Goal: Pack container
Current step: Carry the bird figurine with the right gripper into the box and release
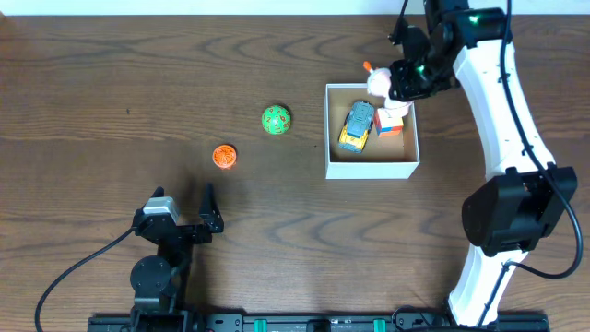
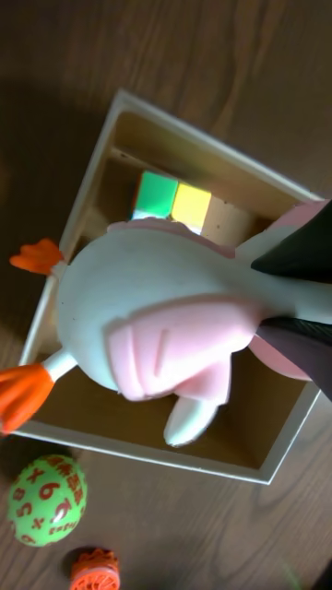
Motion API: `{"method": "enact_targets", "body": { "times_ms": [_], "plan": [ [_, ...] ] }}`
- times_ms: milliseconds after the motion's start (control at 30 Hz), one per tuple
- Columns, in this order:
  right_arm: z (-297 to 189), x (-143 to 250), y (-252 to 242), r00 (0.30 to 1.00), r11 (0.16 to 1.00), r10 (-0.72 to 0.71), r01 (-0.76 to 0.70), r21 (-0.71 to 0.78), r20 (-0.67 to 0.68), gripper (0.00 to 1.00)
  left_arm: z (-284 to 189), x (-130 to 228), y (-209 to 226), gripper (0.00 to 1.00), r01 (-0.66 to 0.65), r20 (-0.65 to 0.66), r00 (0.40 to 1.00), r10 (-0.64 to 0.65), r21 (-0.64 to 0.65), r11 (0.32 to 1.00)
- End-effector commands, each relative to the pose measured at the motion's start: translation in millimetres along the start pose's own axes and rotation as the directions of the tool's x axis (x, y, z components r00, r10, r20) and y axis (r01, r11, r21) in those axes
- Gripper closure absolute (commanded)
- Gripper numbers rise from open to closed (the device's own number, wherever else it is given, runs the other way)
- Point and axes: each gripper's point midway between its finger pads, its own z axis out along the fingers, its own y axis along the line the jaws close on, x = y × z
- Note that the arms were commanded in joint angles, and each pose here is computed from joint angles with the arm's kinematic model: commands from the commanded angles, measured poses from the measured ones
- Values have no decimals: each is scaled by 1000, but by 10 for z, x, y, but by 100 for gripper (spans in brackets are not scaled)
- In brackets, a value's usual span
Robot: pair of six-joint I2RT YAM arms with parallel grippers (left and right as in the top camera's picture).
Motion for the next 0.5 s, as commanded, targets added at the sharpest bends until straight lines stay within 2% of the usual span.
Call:
{"method": "enact_targets", "body": {
  "times_ms": [0, 133, 467],
  "plan": [
    [54, 27, 77, 1000, 1000, 7, -7, -9, -9, 79, 9, 151, 65, 2, -10, -44, 999, 9, -26, 1000],
    [83, 45, 72, 1000, 1000, 11, -11, -9, -16, 75, 8, 152, 65, 2, -10, -44, 999, 9, -26, 1000],
    [82, -58, 44, 1000, 1000, 11, -11, 5, 26, 73, 8, 152, 65, 2, -10, -44, 999, 9, -26, 1000]
  ]
}}
